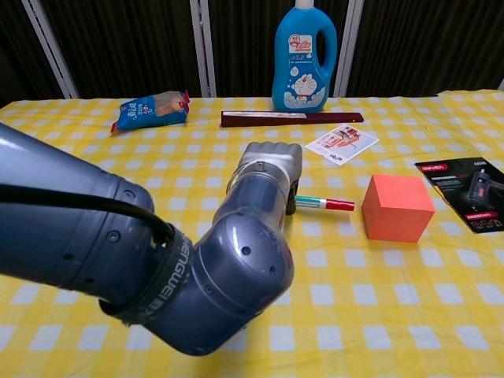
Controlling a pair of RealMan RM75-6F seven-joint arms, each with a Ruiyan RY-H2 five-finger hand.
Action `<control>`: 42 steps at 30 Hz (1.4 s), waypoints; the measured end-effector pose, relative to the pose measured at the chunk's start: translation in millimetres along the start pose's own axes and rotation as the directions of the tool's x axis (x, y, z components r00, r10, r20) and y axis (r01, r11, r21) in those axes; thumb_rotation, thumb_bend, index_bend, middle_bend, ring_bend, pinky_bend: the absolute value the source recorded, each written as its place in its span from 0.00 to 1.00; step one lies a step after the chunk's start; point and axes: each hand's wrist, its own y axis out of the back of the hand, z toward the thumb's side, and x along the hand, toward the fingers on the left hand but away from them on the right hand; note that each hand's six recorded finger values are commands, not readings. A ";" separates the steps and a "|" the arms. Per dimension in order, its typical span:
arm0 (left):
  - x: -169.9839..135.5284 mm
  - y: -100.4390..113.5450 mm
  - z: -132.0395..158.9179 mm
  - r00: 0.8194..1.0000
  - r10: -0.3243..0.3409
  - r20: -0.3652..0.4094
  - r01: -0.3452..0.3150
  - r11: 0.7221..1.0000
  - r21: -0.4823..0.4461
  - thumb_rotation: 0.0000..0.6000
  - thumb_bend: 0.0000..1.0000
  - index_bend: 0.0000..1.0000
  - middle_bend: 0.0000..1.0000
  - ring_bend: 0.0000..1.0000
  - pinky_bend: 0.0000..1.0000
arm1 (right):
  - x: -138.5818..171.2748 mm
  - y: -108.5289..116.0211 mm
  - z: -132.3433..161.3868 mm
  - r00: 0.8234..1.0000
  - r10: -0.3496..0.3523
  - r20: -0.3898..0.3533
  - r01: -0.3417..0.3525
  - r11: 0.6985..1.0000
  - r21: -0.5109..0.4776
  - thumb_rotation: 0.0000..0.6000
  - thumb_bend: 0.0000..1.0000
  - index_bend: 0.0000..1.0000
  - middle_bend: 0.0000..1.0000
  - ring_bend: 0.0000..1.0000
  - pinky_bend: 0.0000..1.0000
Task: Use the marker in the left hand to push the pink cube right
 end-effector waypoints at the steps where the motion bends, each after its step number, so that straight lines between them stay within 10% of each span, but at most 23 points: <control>1: 0.4 -0.1 -5.1 1.000 0.005 -0.008 -0.005 1.000 0.004 1.00 0.48 0.56 0.14 0.01 0.11 | 0.1 0.1 -0.3 1.000 0.000 0.002 0.000 1.000 -0.001 1.00 0.38 0.00 0.00 0.00 0.00; 13: -4.1 26.2 -84.7 0.997 0.073 -0.033 -0.072 0.997 0.020 1.00 0.48 0.55 0.14 0.01 0.11 | -0.6 -0.9 0.8 1.000 0.000 0.004 0.000 1.000 0.011 1.00 0.38 0.00 0.00 0.00 0.00; 28: -62.6 28.2 -275.0 0.981 0.046 -0.187 -0.045 0.999 0.009 1.00 0.44 0.52 0.13 0.01 0.11 | -3.0 -3.7 4.6 1.000 -0.003 0.001 0.003 1.000 0.026 1.00 0.38 0.00 0.00 0.00 0.00; 42: -68.2 16.6 -306.6 0.984 0.011 -0.175 -0.006 1.000 0.029 1.00 0.30 0.38 0.05 0.00 0.07 | -4.5 -4.6 5.0 1.000 -0.002 0.005 0.002 1.000 0.024 1.00 0.38 0.00 0.00 0.00 0.00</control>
